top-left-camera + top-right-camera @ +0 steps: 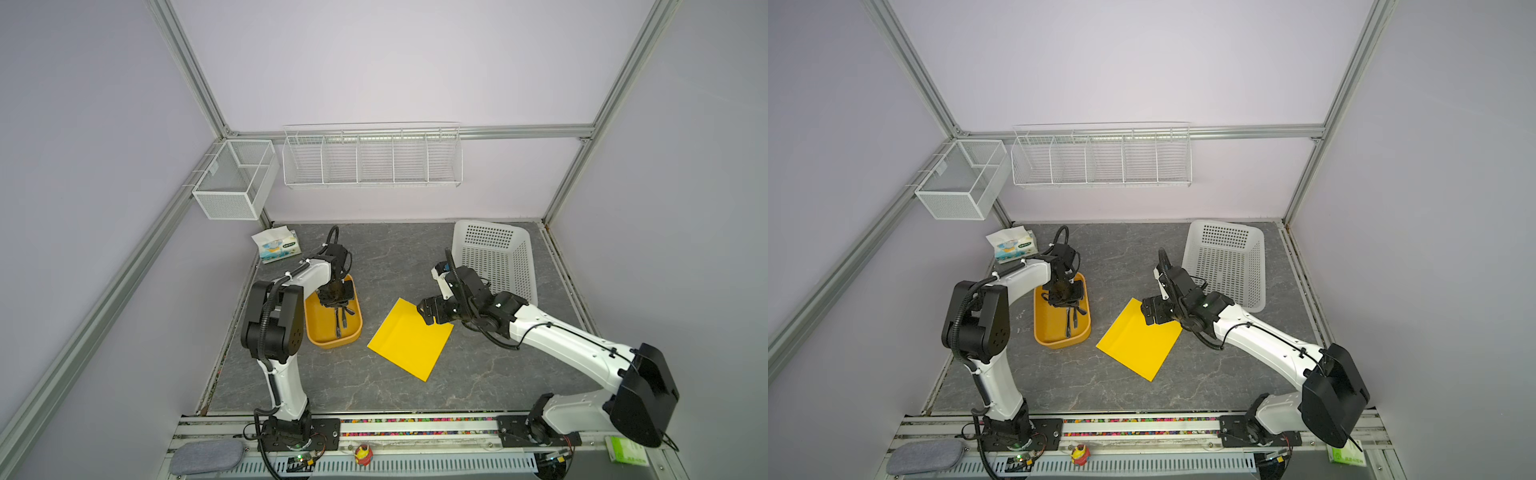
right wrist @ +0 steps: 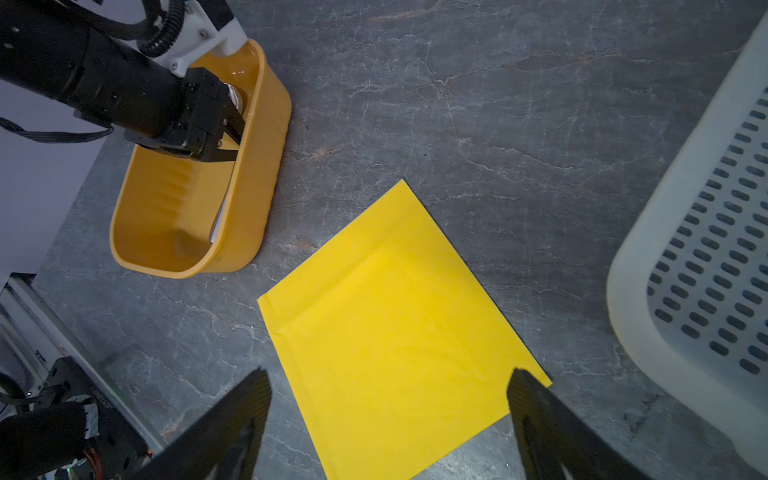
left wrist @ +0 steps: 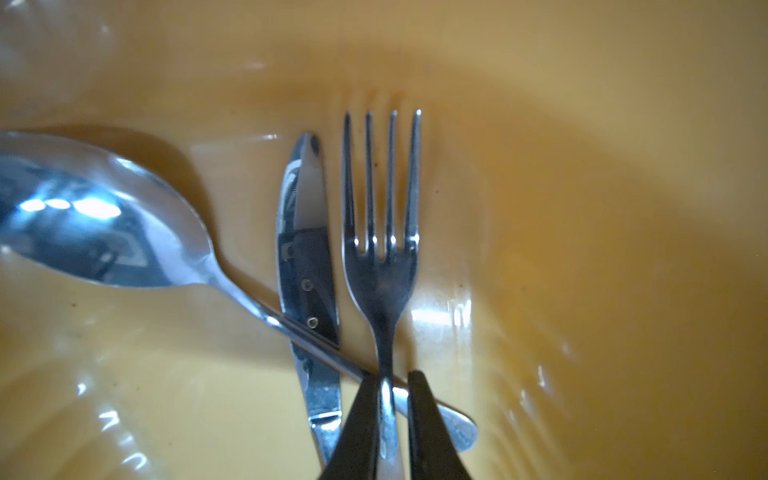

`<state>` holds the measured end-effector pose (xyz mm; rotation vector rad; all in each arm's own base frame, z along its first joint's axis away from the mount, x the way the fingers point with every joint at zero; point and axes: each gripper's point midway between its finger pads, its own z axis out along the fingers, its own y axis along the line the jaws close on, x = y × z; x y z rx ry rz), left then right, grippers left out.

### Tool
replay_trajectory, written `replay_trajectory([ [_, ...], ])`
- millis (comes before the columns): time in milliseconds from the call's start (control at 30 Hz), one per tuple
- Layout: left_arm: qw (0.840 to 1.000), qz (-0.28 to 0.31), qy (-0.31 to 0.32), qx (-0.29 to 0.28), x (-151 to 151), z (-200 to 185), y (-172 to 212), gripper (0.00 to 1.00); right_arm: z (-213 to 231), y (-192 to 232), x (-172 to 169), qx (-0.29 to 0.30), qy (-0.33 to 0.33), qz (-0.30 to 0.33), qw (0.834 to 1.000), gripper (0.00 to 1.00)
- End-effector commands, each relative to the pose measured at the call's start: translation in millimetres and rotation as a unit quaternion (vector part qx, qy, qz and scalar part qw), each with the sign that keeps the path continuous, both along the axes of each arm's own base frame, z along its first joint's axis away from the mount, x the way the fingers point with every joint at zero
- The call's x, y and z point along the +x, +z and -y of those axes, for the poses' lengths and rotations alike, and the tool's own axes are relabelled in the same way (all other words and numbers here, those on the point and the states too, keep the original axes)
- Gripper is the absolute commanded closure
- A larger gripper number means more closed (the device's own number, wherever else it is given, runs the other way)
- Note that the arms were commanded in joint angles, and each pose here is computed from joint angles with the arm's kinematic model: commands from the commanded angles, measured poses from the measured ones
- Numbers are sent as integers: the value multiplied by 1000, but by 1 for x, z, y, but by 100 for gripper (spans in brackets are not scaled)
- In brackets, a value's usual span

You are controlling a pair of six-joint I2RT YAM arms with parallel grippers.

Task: Place the utensils on the paper napkin and roll it up
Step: 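Lower the left gripper onto the fork handle while the right gripper moves over the napkin, then close the left gripper on the fork handle and lift it from the tray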

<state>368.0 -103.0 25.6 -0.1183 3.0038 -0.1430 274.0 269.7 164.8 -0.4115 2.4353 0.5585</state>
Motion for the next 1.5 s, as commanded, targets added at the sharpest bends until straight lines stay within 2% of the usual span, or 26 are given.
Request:
replay_trajectory([
  [0,999,-42,-10,14,-12,-3,-29,85,12,-11,-3,-25,-21,-13,999,8],
  [233,999,-41,-15,15,-7,-2,-26,96,16,-13,-3,-32,-32,-12,999,9],
  [400,999,-20,-23,18,4,-1,-12,96,23,-29,-3,-73,-38,-31,996,10],
  [600,1000,-3,-30,0,15,7,-4,95,19,-34,-4,-58,-33,-35,997,10],
  [900,998,-50,-32,-11,7,12,-28,88,11,-40,-7,-51,-20,-47,997,10],
  [1000,997,-67,-33,-4,2,10,-37,86,23,-39,-4,-72,-49,-46,995,10],
  [1200,997,-73,-36,11,3,5,-36,93,38,-21,-2,-79,-73,-18,994,11],
  [1467,999,-33,-30,9,12,5,-5,95,49,0,-4,-65,-88,10,994,12],
])
